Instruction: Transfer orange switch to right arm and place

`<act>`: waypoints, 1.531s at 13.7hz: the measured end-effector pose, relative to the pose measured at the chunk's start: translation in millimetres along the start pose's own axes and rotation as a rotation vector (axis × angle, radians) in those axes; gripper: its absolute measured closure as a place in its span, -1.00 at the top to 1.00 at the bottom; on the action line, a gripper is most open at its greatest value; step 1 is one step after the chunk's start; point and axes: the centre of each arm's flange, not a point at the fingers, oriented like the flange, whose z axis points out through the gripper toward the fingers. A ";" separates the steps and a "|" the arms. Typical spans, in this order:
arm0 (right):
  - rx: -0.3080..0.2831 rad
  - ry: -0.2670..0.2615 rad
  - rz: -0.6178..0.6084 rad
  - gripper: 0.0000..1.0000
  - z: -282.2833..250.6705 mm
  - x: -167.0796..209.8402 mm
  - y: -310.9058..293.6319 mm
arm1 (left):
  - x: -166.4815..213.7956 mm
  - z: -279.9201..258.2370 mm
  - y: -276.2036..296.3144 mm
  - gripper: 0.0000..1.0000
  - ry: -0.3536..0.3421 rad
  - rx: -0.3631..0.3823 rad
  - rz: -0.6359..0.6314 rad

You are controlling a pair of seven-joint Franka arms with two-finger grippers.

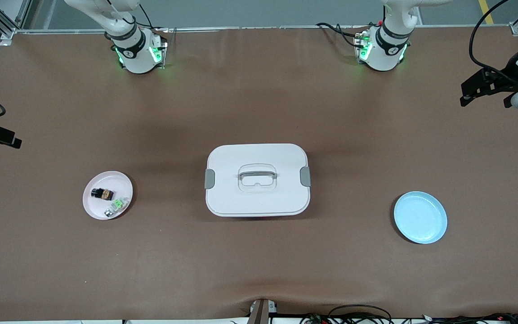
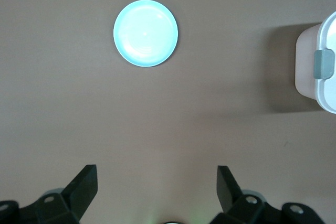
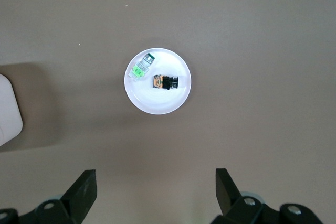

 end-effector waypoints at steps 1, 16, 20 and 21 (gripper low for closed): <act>0.000 -0.003 0.000 1.00 0.8 -0.9 0.1 | 0.0 0.0 0.0 1.00 0.000 0.000 0.000; 0.007 0.044 -0.002 1.00 9.0 -42.6 -0.3 | 0.5 -1.8 0.5 1.00 0.008 0.000 0.001; 0.007 0.044 -0.009 1.00 9.2 -42.5 -4.7 | 0.5 -3.5 1.4 1.00 0.012 0.000 0.003; 0.007 0.044 -0.013 1.00 9.3 -42.5 -6.5 | 0.5 -4.4 1.8 1.00 0.014 0.000 0.003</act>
